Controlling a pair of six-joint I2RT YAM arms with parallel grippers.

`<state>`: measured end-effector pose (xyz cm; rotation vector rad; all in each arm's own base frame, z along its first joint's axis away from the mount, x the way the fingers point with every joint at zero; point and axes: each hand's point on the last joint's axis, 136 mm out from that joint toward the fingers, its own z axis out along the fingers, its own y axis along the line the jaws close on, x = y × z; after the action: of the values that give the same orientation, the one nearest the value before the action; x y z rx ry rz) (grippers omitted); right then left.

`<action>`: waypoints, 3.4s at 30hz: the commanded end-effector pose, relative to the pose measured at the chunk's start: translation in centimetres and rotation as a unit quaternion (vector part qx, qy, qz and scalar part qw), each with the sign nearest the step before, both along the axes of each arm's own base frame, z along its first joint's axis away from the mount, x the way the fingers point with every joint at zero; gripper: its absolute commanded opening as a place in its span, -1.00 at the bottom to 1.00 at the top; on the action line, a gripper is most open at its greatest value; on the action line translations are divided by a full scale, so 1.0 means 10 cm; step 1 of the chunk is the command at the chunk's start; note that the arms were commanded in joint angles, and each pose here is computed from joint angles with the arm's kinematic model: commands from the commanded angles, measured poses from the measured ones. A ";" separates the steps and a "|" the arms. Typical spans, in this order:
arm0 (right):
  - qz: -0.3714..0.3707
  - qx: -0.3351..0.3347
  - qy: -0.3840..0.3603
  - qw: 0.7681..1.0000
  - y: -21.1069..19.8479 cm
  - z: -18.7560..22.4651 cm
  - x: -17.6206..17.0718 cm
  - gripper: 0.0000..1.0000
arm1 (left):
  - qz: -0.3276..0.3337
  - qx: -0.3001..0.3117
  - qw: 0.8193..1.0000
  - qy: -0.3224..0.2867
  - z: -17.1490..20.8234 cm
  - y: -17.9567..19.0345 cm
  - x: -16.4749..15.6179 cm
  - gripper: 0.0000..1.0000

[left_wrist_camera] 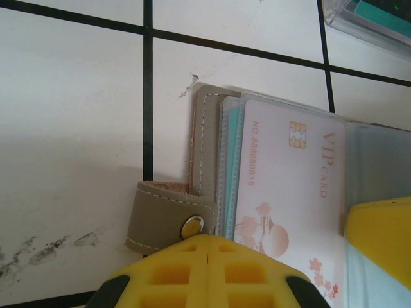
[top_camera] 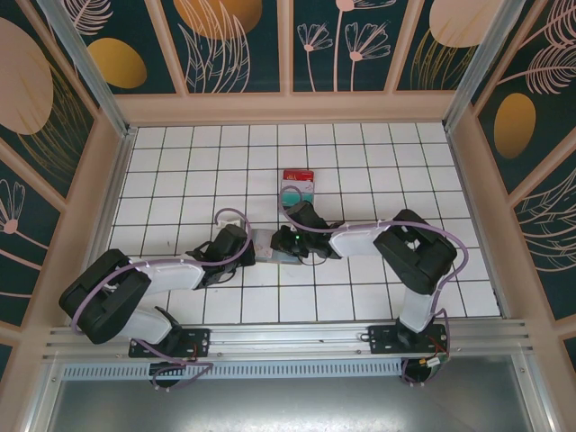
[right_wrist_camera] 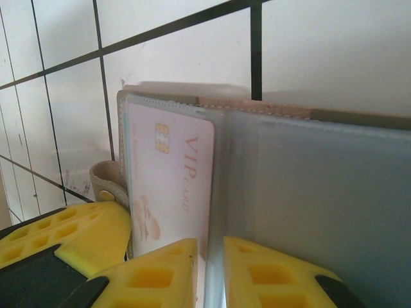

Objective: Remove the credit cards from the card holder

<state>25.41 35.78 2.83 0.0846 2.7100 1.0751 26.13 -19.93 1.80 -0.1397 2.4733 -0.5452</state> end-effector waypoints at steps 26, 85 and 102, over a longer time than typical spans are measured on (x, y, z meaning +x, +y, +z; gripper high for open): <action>0.036 0.028 -0.006 0.999 0.23 0.05 -0.06 -0.82 | -0.012 0.009 1.000 0.027 -0.14 0.01 -0.10 -0.99; 0.025 -0.033 -0.211 0.977 -0.88 1.19 0.18 -1.00 | -0.021 -0.017 1.000 -0.010 0.32 -0.11 0.03 -0.73; 0.163 -0.310 -0.449 0.822 -1.04 1.79 0.88 -1.00 | -0.027 -0.081 0.992 -0.090 0.92 -0.02 -0.10 0.97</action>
<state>32.59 26.63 20.98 -0.6666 2.0720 0.3796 25.62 -21.19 11.57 -0.0701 2.2520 -0.7878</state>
